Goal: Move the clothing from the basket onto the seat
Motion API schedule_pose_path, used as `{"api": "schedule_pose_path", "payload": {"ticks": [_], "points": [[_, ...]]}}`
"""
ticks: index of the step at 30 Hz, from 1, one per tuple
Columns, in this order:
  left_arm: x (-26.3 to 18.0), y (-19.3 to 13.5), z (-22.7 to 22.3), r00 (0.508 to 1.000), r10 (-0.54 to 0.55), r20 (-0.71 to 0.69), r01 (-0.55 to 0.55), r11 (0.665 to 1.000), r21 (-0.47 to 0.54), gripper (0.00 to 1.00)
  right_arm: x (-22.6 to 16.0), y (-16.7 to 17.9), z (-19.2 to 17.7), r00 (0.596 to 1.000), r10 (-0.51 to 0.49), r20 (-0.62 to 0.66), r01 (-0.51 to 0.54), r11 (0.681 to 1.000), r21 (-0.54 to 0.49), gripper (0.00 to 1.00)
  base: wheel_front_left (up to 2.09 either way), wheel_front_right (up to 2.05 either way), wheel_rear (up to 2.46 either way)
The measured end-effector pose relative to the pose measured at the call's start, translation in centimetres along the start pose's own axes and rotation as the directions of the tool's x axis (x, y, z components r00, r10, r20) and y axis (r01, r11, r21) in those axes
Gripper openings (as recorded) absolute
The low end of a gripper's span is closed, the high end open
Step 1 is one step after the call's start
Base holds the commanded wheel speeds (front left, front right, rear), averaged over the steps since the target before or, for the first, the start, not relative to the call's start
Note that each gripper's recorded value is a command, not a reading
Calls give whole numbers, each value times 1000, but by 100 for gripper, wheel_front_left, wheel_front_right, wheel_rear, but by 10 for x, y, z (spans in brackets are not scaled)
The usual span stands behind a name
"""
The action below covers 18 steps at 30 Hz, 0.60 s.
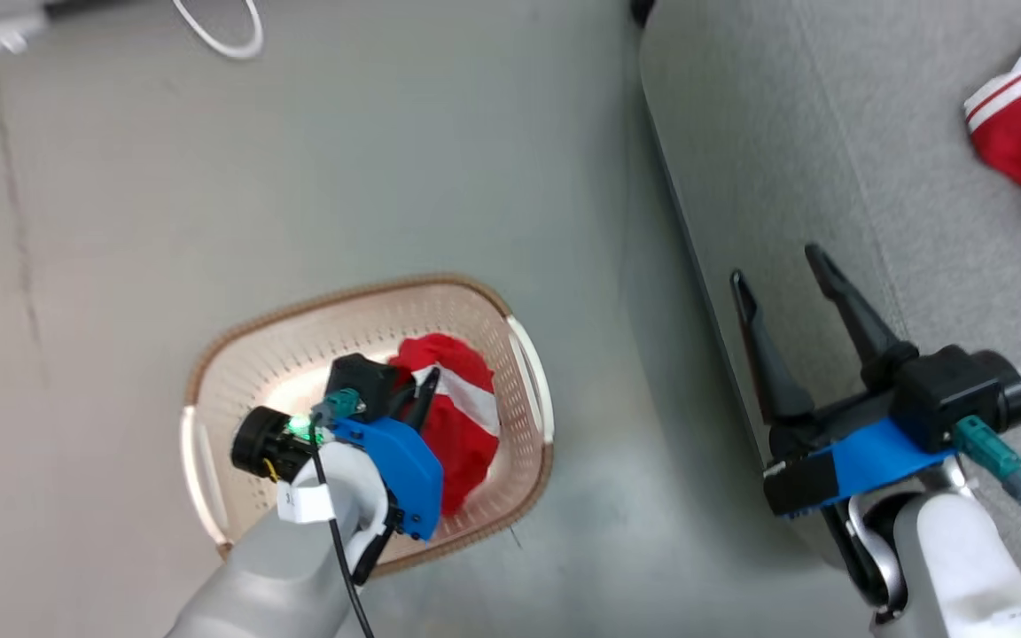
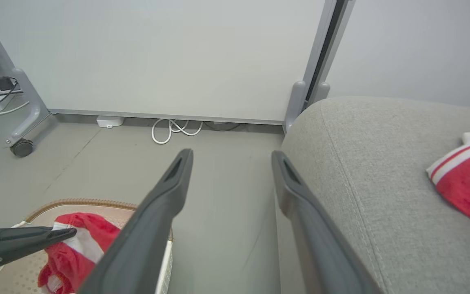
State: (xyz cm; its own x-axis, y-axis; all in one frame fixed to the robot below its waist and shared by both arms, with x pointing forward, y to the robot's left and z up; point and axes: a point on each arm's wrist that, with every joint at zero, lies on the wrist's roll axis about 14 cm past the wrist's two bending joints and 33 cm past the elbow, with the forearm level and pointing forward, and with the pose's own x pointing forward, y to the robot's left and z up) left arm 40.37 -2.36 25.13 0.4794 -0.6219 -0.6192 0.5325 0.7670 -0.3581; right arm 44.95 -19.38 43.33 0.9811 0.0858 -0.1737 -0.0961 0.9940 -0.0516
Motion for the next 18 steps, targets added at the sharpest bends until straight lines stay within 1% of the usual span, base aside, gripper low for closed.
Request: {"api": "schedule_pose_path", "payload": {"ticks": [4,9,14,18], "points": [[-23,-19,28,997,-16,80,11,998,58,0,-18,8,17,1000,13,22,-14,1000,8,100,0,0,0],[-53,-47,65,981,-50,187,23,989,148,0,-43,15,36,998,25,62,-26,1000,16,100,0,0,0],[-85,-69,104,949,-79,306,8,974,225,0,-61,26,57,992,43,115,-46,999,22,100,0,0,0],[-111,-76,132,917,-79,391,-31,963,267,0,-70,38,71,985,73,154,-78,997,23,100,0,0,0]]}}
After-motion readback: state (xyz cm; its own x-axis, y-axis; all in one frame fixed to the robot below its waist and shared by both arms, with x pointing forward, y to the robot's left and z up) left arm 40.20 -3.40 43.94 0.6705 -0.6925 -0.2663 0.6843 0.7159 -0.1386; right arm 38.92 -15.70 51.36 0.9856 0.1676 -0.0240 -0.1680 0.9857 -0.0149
